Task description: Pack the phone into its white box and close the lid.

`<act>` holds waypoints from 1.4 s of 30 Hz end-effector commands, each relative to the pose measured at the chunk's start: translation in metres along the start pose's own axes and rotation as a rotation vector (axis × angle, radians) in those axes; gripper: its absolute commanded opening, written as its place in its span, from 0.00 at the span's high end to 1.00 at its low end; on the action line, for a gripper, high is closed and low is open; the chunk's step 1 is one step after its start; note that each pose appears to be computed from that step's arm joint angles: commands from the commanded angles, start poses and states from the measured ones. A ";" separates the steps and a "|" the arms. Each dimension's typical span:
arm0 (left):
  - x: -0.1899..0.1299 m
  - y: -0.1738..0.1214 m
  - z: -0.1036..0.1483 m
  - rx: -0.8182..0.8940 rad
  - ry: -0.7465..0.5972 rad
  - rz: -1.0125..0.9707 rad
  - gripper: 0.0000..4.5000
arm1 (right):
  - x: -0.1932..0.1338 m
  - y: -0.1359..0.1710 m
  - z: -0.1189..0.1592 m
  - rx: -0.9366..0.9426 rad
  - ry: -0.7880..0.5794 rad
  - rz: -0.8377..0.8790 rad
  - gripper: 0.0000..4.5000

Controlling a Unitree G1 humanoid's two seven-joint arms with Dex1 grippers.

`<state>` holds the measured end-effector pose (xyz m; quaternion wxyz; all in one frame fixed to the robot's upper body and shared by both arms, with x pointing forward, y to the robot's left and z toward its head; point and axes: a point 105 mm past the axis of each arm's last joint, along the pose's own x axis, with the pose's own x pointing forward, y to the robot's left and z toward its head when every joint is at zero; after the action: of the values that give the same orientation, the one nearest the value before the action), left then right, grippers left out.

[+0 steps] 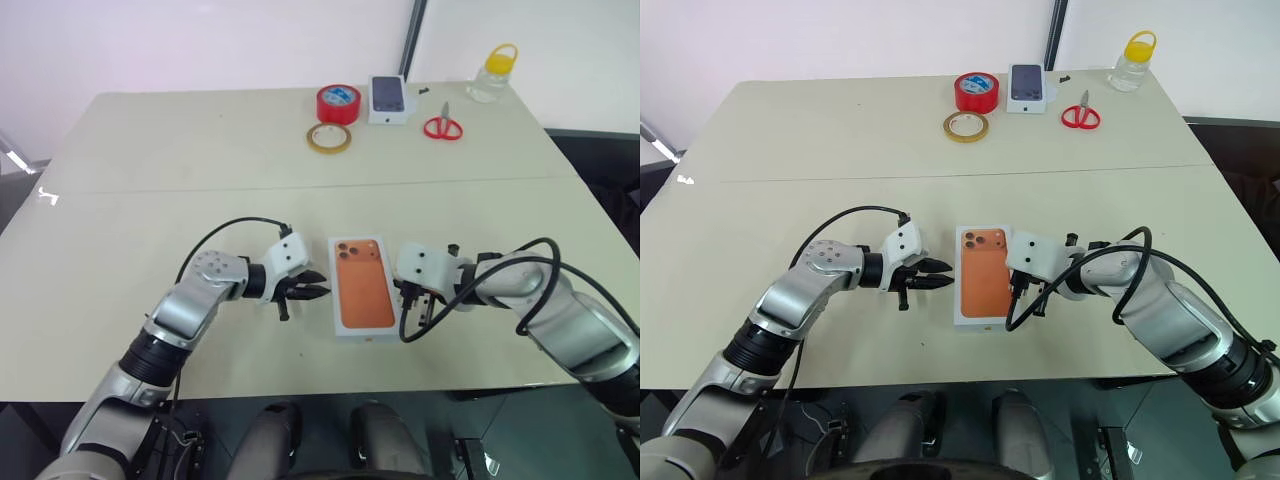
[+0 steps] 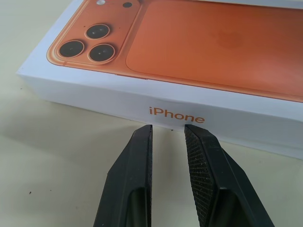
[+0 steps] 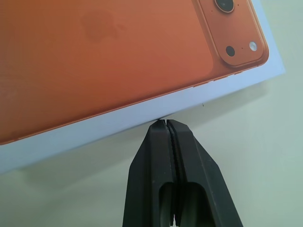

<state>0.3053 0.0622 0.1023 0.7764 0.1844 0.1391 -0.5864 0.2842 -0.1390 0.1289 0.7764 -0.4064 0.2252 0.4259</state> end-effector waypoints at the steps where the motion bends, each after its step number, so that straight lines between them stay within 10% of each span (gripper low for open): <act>1: -0.003 -0.002 0.009 0.043 -0.024 -0.007 0.75 | -0.009 -0.003 0.010 -0.057 -0.037 -0.027 0.99; 19: 0.007 0.039 0.045 -0.033 -0.171 0.105 0.75 | -0.023 0.051 0.013 0.034 -0.210 0.219 0.99; 30: 0.028 0.023 0.013 0.005 -0.019 0.007 0.75 | -0.009 0.070 -0.014 0.069 -0.118 0.244 0.99; 42: -0.044 0.072 0.038 -0.091 -0.262 0.355 0.75 | -0.027 -0.029 0.004 0.218 -0.346 -0.176 0.99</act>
<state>0.3593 0.0855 0.1346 0.8664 0.1037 0.0775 -0.4822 0.2820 -0.1459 0.1448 0.8539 -0.2635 0.1300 0.4296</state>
